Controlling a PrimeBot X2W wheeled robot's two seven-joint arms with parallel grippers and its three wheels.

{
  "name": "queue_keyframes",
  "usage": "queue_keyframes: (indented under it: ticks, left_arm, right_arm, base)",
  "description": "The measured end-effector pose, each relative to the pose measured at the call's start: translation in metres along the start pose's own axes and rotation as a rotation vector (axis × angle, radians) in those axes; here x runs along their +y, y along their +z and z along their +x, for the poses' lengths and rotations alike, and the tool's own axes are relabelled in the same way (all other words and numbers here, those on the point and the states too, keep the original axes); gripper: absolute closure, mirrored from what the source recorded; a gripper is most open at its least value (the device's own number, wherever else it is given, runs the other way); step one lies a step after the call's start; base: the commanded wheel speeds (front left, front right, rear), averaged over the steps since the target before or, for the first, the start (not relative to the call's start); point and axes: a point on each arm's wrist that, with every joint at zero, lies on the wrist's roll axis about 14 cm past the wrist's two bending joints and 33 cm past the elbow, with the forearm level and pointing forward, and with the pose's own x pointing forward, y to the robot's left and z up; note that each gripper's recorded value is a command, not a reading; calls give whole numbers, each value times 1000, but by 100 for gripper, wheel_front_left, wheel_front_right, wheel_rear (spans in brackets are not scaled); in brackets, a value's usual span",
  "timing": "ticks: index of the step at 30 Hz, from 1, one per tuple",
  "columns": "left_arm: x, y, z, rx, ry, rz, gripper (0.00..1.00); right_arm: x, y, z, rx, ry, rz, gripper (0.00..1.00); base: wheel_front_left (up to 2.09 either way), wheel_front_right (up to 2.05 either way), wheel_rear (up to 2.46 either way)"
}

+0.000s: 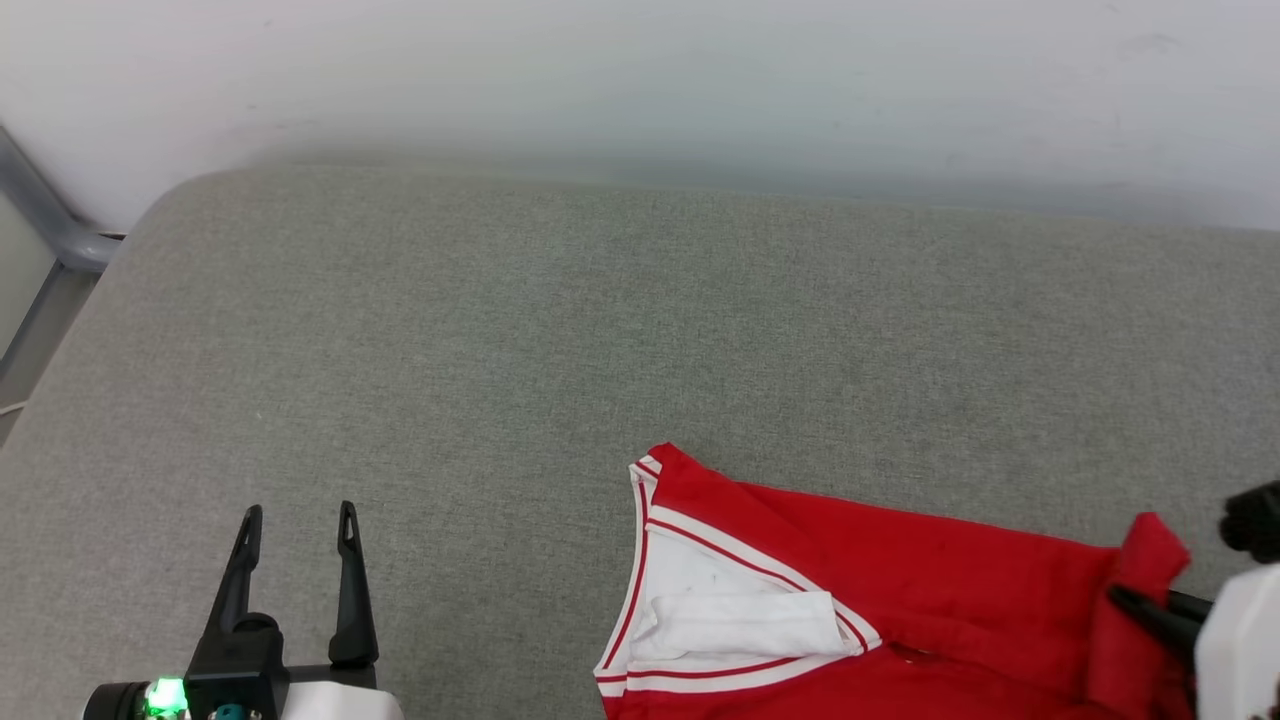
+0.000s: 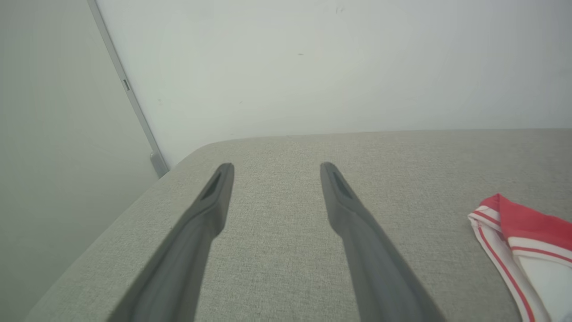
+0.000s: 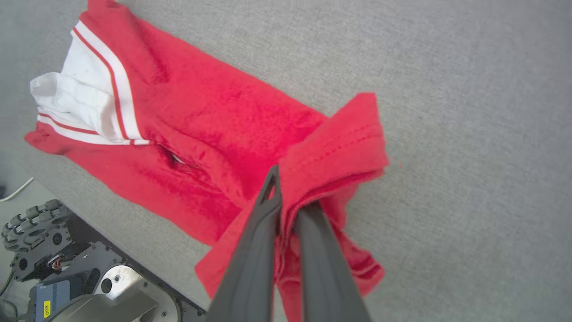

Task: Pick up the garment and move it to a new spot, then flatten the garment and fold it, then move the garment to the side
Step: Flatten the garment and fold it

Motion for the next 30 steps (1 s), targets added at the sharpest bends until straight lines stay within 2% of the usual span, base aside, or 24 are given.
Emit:
queue_keyframes:
  ticks: [14, 22, 30]
  left_arm:
    - [3, -6, -1, 22, 11, 0, 0]
    - [4, -8, 0, 29, 23, 1, 0]
    - [3, -11, 4, 40, 31, -4, 0]
  right_arm:
    - [125, 47, 33, -40, 316, -287, 100]
    - [172, 67, 55, -71, 423, -419, 100]
    - [205, 73, 83, -62, 480, -511, 100]
  base:
    - [0, 0, 0]
    - [0, 0, 0]
    - [0, 0, 0]
